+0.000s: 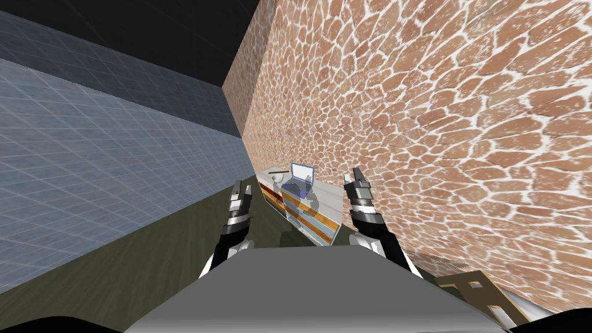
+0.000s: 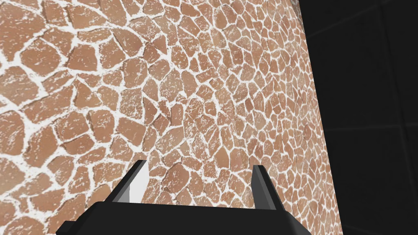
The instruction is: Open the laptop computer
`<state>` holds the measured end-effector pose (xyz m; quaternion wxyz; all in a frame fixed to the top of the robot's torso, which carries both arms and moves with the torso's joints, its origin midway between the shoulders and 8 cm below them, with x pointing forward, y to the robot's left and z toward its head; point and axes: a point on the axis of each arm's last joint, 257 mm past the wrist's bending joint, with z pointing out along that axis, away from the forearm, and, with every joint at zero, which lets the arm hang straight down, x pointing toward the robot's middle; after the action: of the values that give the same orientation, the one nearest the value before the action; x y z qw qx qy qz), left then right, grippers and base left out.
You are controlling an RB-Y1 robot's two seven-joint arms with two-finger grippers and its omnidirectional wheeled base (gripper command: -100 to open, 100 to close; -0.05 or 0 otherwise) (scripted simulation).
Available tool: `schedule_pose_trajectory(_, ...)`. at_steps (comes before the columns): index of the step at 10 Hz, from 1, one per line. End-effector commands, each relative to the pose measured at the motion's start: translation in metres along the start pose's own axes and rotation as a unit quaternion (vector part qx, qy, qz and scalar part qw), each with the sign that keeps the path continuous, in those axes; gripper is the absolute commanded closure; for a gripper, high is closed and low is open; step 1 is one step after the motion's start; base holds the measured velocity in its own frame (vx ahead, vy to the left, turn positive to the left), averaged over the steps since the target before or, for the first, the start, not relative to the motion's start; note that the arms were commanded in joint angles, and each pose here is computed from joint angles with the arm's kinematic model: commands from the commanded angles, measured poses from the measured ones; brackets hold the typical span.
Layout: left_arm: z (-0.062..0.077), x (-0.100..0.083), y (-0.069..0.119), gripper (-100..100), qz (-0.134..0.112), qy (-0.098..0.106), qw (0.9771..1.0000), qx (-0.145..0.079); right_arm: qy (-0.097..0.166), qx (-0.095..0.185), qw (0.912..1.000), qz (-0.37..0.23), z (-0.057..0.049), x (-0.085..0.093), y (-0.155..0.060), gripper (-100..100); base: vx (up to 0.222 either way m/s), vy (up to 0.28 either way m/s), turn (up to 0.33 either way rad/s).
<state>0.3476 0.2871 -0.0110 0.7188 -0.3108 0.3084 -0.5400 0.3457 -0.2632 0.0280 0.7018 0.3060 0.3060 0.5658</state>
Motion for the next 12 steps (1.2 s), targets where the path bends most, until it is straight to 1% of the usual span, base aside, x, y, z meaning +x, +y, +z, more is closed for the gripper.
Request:
schedule_pose_trajectory(1, 0.000, 0.000, 0.000, 0, 0.000, 0.000, 1.0000, 0.000, 0.000, 0.000, 1.0000, 0.000, 0.000, 0.000, 0.000, 0, 0.000, 0.000, 0.000)
schedule_pose_trajectory(9, 0.000, 0.000, 0.000, 0, 0.000, 0.000, 1.0000, 0.000, 0.000, 0.000, 1.0000, 0.000, 0.000, 0.000, 0.000, 0, 0.000, 0.000, 0.000)
schedule_pose_trajectory(10, 0.001, 0.003, 0.003, -100, 0.006, 0.014, 0.9999, -0.003, 0.000, 0.000, 1.0000, 0.000, 0.000, 0.000, 0.000, 0, 0.014, 0.015, -0.071)
schedule_pose_trajectory(12, 0.004, 0.006, 0.010, -100, 0.015, 0.033, 0.9993, -0.010, 0.000, 0.000, 1.0000, 0.000, 0.000, 0.000, 0.000, 0, 0.031, 0.047, -0.121)
